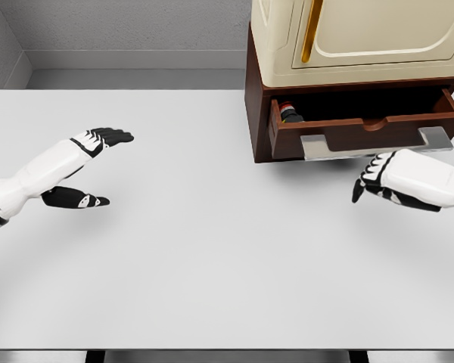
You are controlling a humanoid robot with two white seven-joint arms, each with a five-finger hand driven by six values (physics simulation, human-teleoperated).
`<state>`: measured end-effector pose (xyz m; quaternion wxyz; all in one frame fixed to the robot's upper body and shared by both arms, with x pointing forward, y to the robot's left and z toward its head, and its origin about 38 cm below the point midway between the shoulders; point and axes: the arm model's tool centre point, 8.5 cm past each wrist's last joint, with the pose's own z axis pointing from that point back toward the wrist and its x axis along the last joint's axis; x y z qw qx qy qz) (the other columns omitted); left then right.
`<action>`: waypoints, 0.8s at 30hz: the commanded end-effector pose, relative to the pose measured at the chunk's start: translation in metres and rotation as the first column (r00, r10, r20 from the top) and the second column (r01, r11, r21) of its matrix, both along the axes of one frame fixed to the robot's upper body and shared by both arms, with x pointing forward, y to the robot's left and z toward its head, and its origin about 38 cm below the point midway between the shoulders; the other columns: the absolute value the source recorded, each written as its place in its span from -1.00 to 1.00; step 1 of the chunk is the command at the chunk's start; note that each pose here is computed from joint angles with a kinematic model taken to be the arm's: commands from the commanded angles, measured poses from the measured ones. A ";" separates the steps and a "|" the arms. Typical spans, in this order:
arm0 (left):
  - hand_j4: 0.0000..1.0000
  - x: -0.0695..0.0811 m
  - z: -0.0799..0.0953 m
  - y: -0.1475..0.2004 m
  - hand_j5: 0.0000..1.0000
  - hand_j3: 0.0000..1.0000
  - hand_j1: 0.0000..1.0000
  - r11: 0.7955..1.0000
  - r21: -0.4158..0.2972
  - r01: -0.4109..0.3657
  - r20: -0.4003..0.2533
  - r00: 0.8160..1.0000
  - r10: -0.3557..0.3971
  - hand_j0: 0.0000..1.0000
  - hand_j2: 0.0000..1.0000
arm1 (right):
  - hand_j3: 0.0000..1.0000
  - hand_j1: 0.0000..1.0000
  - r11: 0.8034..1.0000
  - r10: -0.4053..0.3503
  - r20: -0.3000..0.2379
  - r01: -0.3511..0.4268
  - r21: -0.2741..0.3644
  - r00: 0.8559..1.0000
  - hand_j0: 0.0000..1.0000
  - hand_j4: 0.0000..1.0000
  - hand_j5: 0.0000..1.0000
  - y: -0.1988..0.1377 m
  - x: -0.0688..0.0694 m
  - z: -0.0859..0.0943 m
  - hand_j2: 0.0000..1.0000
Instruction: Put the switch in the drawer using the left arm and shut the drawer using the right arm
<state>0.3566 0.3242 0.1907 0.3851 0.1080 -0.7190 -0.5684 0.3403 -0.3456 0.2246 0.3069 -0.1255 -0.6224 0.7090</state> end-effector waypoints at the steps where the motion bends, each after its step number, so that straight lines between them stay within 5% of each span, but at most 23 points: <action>1: 1.00 0.000 0.001 0.001 1.00 1.00 1.00 1.000 -0.010 -0.004 0.001 1.000 0.004 1.00 1.00 | -0.12 -0.12 1.000 -0.003 -0.011 0.003 0.017 1.000 -0.12 -0.12 -0.12 0.002 0.001 -0.004 -0.12; 15: 1.00 0.000 0.001 0.001 1.00 1.00 1.00 1.000 -0.010 -0.004 0.001 1.000 0.004 1.00 1.00 | -0.10 -0.10 0.998 -0.038 0.041 0.036 0.043 0.998 -0.10 -0.10 -0.10 -0.002 0.021 0.010 -0.10; 24: 1.00 -0.002 0.001 0.000 1.00 1.00 1.00 1.000 -0.009 0.000 0.001 1.000 0.000 1.00 1.00 | -0.10 -0.10 0.998 -0.025 0.031 0.023 0.058 0.999 -0.10 -0.10 -0.10 0.009 0.035 0.003 -0.10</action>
